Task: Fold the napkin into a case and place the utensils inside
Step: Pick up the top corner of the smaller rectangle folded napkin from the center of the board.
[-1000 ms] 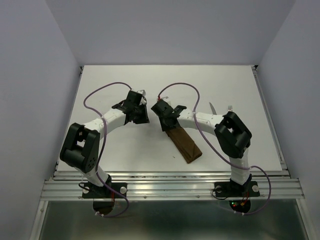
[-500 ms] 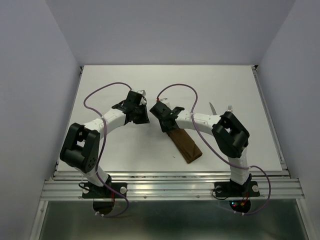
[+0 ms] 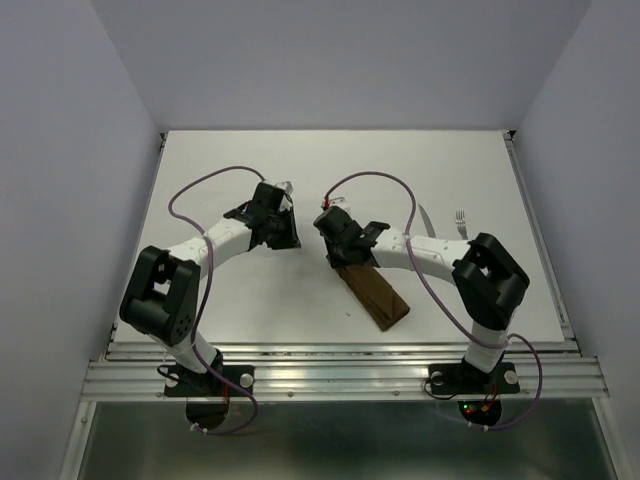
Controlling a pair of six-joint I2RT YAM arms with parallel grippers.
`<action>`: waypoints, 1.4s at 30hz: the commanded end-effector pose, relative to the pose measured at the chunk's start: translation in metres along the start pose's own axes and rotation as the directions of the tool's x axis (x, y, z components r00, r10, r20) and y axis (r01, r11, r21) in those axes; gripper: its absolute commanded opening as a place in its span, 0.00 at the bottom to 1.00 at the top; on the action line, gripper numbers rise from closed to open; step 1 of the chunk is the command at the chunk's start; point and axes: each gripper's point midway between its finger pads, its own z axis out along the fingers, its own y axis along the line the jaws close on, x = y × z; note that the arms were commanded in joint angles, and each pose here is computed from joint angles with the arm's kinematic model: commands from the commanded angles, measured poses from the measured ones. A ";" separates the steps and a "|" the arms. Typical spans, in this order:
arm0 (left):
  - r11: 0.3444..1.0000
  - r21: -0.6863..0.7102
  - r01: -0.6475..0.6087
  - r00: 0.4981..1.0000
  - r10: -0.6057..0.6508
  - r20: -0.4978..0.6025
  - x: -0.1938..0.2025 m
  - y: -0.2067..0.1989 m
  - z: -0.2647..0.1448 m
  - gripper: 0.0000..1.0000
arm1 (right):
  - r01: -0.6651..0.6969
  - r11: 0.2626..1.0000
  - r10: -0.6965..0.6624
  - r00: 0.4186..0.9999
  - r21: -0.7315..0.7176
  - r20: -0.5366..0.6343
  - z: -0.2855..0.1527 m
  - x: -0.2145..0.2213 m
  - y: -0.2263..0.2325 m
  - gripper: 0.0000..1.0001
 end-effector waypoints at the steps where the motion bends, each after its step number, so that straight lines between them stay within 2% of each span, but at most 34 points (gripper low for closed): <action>1: 0.998 0.058 -0.014 0.999 0.011 0.054 -0.011 -0.012 -0.015 0.25 | -0.023 0.988 0.037 0.996 -0.154 0.086 -0.015 -0.018 0.028 0.03; 5: 0.998 0.058 -0.014 0.999 0.011 0.054 -0.008 -0.011 -0.018 0.25 | -0.028 0.974 0.046 0.996 -0.224 0.076 -0.020 -0.013 0.037 0.04; 11: 0.998 0.062 -0.011 0.999 0.008 0.051 -0.004 -0.011 -0.020 0.25 | -0.062 0.973 0.075 0.996 -0.221 0.050 -0.016 -0.001 0.035 0.06; 16: 0.997 0.073 -0.029 0.998 0.025 0.060 -0.004 -0.018 -0.023 0.25 | -0.112 0.963 0.129 0.990 -0.243 0.053 -0.019 -0.005 0.032 0.01; 20: 0.994 0.087 -0.068 0.996 0.063 0.062 0.004 -0.031 -0.024 0.25 | -0.157 0.943 0.177 0.983 -0.292 0.043 -0.021 -0.006 0.027 0.01; 28: 0.988 0.128 -0.087 0.994 0.078 0.071 0.024 -0.050 -0.023 0.22 | -0.244 0.865 0.271 0.963 -0.438 0.000 -0.028 0.001 0.028 0.01; 36: 0.976 0.197 -0.090 0.996 0.093 -0.002 0.048 -0.060 -0.020 0.22 | -0.317 0.785 0.340 0.939 -0.531 -0.059 -0.028 0.009 0.027 0.01; 42: 0.975 0.214 -0.066 0.996 0.077 -0.046 0.063 -0.075 -0.011 0.29 | -0.382 0.728 0.390 0.914 -0.569 -0.114 -0.025 0.015 0.022 0.01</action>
